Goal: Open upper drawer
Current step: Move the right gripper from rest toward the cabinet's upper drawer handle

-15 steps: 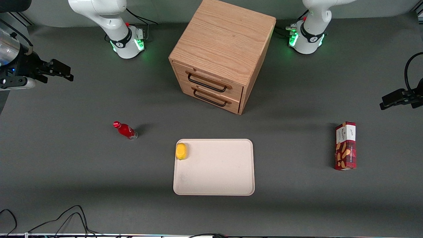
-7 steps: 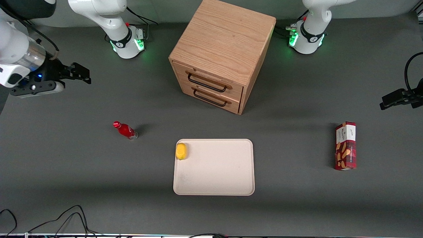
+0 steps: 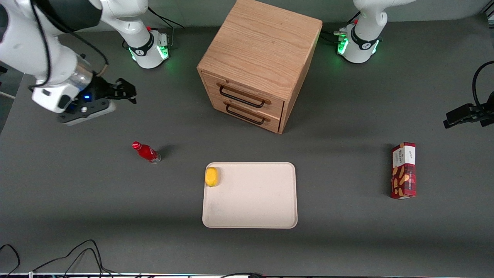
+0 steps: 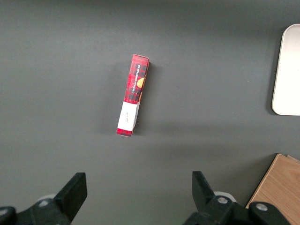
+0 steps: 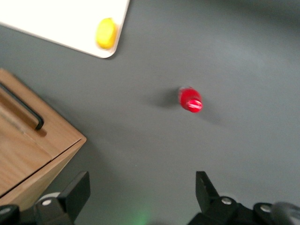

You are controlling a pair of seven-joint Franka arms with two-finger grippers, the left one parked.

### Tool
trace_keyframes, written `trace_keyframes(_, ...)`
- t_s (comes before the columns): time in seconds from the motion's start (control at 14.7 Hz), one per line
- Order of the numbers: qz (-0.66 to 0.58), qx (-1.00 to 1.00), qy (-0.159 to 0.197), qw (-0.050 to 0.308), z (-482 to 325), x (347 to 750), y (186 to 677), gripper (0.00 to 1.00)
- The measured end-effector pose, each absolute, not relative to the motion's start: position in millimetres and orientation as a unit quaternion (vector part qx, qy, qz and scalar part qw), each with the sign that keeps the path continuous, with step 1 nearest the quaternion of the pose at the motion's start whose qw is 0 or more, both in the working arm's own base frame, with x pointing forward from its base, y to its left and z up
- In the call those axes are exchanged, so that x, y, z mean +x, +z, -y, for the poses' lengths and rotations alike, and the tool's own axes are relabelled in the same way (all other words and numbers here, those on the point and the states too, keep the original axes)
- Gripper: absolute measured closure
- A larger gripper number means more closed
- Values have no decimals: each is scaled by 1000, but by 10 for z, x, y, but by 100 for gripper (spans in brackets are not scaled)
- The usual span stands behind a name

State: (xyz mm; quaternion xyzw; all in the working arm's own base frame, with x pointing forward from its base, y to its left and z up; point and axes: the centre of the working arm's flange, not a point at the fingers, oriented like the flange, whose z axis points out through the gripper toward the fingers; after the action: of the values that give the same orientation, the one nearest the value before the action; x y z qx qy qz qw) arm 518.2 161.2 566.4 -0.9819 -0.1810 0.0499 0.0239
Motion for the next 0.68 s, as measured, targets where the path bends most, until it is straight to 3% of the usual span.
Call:
trace_keyframes(0.27, 260, -963, 61, 30, -2133, 5134, 5486, 0)
trace_keyframes(0.68, 387, -919, 47, 55, -2793, 5145, 5199, 0)
